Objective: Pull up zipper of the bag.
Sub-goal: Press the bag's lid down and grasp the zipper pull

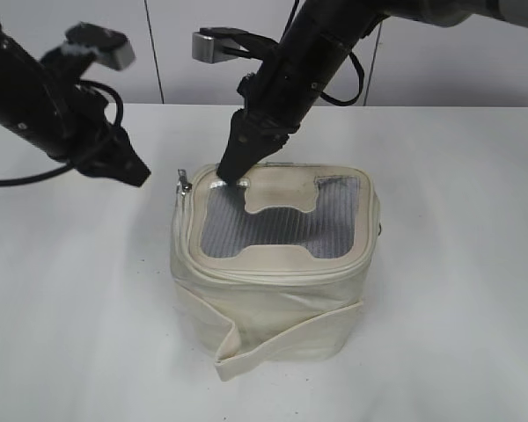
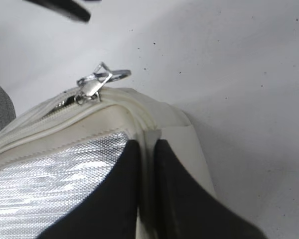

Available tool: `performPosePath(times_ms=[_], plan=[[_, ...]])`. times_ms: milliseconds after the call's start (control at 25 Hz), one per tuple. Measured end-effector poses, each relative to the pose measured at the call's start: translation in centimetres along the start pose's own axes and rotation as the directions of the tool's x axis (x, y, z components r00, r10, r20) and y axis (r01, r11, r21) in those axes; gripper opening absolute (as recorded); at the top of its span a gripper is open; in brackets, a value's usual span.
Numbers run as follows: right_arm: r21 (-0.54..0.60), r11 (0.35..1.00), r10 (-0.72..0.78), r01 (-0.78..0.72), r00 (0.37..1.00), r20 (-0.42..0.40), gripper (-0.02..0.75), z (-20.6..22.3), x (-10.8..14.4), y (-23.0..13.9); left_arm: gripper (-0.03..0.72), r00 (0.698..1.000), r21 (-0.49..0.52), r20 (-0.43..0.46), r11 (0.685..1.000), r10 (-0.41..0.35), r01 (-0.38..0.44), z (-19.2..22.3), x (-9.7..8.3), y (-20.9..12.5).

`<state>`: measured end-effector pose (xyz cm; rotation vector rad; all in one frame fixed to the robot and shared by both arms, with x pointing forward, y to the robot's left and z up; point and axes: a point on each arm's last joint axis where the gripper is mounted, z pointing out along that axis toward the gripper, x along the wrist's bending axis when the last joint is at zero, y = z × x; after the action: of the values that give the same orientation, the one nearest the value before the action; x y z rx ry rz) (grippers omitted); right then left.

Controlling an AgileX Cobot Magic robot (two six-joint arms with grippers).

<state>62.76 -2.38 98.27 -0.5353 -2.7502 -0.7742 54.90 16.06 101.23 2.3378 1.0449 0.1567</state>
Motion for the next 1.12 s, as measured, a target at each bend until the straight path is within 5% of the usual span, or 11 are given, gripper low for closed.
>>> performPosePath(times_ms=[160,440,720,1000,1120], plan=[[0.002,1.0,0.004,-0.004,1.0,0.001,0.057,0.0,0.0,0.0,0.197,0.987,-0.155,0.027,0.975,-0.159,0.161,-1.3,0.2,1.4],[0.002,1.0,0.007,-0.007,1.0,0.001,0.057,0.0,0.0,0.0,0.323,0.948,-0.114,0.185,0.953,-0.257,0.281,-0.5,-0.5,2.4],[0.002,1.0,0.018,-0.018,1.0,0.001,0.057,0.0,0.0,0.0,0.328,0.867,0.049,0.23,0.894,-0.443,0.444,1.3,-0.2,2.6],[0.002,1.0,0.024,-0.024,1.0,0.002,0.057,0.0,0.0,0.0,0.322,0.834,0.188,0.218,0.86,-0.507,0.474,3.3,0.3,2.3],[0.002,1.0,0.026,-0.026,1.0,0.002,0.057,0.0,0.0,0.0,0.228,0.828,0.213,0.217,0.852,-0.518,0.478,3.7,0.4,2.2]])
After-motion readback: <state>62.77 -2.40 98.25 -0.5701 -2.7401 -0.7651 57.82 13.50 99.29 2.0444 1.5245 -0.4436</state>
